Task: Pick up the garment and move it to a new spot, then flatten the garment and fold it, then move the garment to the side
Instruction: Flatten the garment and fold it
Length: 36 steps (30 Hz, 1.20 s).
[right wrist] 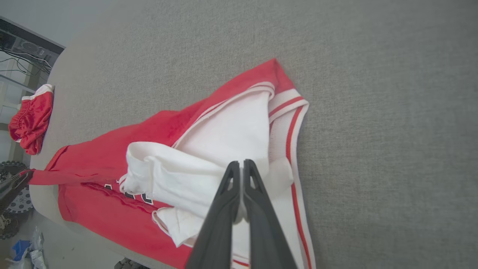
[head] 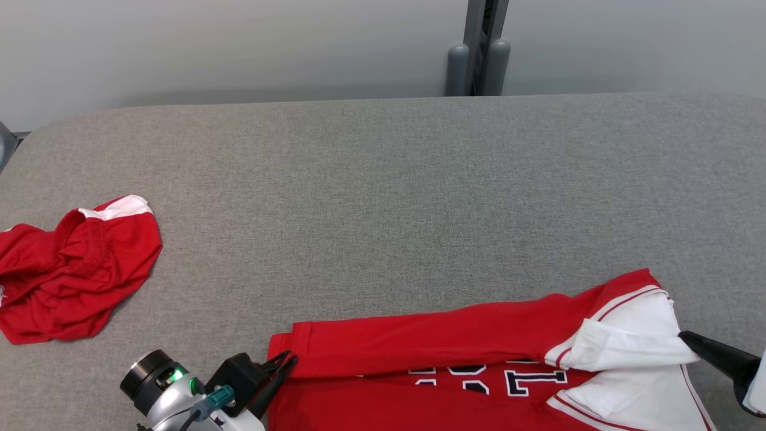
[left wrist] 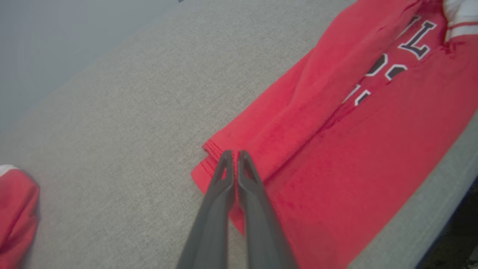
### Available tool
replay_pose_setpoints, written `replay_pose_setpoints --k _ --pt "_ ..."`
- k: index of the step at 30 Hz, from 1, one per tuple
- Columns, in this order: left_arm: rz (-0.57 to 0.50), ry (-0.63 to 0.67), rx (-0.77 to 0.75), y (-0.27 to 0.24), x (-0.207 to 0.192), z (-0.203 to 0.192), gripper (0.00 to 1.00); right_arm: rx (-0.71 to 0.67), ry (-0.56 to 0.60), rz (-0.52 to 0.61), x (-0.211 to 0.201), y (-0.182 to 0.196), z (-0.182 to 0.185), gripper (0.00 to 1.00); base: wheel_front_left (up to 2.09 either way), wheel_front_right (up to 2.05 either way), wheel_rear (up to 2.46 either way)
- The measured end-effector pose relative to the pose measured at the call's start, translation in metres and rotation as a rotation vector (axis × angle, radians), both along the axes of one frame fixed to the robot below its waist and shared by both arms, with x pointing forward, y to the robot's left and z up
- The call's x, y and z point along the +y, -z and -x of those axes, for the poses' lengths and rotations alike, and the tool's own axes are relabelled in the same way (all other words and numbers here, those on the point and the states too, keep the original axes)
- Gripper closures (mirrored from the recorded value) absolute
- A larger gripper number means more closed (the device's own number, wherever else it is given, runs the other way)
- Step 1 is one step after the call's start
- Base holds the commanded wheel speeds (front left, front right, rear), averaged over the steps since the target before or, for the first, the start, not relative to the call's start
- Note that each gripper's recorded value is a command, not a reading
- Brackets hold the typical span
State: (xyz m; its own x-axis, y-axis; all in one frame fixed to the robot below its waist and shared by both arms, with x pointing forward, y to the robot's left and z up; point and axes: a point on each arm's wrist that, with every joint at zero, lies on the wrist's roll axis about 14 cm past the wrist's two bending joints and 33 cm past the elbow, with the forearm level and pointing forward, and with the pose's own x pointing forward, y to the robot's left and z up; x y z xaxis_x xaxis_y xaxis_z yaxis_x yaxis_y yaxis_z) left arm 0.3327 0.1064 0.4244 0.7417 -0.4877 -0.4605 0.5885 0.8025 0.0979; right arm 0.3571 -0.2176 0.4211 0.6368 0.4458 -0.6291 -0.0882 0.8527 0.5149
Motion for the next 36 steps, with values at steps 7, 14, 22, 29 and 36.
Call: replay_pose_setpoints --k 7,14,22,29,36 --pt "-0.001 0.004 0.012 0.002 -0.001 0.001 1.00 0.032 -0.009 0.023 -0.004 0.005 0.006 1.00 0.00 0.00 0.00" --pt "-0.005 0.008 0.026 0.007 -0.004 0.003 1.00 0.075 -0.022 0.029 -0.002 0.012 0.015 1.00 0.00 0.00 0.00" --pt "-0.009 0.016 0.042 0.013 -0.006 0.004 1.00 0.122 -0.037 0.057 -0.005 0.017 0.026 0.76 0.00 0.00 0.00" --pt "-0.009 0.004 0.051 0.015 -0.006 0.005 0.00 0.142 -0.016 0.081 -0.010 0.019 0.026 0.00 0.00 0.00 0.00" --pt "0.049 -0.118 -0.061 -0.014 0.008 -0.023 0.00 -0.009 0.060 0.102 -0.016 -0.006 -0.001 0.00 0.00 0.00 0.00"
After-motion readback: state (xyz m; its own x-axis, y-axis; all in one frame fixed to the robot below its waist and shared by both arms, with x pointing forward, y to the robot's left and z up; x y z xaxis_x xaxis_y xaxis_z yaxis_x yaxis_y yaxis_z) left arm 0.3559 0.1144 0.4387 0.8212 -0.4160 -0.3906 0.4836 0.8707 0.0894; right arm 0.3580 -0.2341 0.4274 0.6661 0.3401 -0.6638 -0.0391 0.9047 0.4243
